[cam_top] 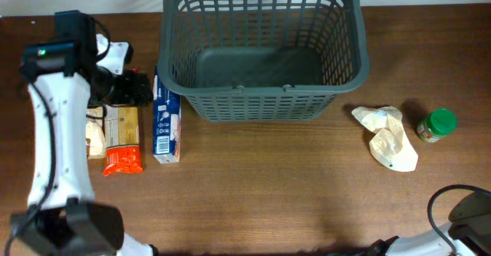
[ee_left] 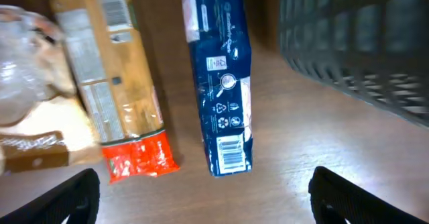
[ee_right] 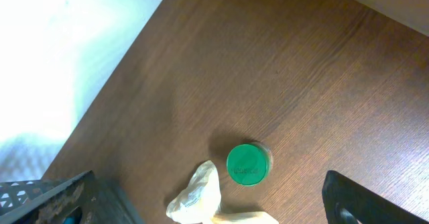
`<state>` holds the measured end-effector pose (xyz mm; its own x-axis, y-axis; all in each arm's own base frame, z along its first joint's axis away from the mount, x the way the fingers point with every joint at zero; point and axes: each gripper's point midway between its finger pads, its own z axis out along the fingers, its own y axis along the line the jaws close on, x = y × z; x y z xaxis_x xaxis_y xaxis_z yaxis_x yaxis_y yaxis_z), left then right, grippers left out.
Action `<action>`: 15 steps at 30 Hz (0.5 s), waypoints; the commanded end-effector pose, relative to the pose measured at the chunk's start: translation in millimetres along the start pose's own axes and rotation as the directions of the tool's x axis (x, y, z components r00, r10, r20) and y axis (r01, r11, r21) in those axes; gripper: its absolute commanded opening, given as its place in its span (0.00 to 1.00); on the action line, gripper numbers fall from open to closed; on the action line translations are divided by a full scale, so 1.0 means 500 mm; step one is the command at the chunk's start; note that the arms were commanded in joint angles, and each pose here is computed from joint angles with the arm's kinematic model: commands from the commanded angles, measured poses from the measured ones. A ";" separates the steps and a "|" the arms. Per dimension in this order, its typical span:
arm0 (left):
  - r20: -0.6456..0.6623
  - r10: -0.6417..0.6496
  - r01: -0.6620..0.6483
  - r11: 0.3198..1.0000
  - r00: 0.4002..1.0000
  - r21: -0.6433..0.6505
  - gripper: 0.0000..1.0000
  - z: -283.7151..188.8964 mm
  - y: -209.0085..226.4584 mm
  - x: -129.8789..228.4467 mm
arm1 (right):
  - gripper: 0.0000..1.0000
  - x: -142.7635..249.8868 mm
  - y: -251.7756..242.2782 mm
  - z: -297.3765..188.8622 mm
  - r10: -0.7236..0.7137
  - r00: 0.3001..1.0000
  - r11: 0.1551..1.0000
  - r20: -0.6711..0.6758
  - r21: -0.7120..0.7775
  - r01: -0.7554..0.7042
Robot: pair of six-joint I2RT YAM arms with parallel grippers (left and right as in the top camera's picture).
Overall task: Pack container
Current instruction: 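Grasp the blue box with the left gripper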
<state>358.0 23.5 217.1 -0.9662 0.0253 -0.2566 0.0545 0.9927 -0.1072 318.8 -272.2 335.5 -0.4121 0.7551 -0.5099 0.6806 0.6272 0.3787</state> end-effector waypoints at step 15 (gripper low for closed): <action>-0.366 0.141 -0.108 0.988 0.920 0.109 0.91 0.314 -0.023 0.037 | 0.99 -0.003 0.001 -0.003 0.004 1.000 1.000 0.007 0.003 -0.005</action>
<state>380.4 5.2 82.2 -0.9862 0.1484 0.0737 0.1342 0.9762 -0.1706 318.7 -272.2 335.4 -0.4120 0.7555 -0.5094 0.6809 0.6268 0.3789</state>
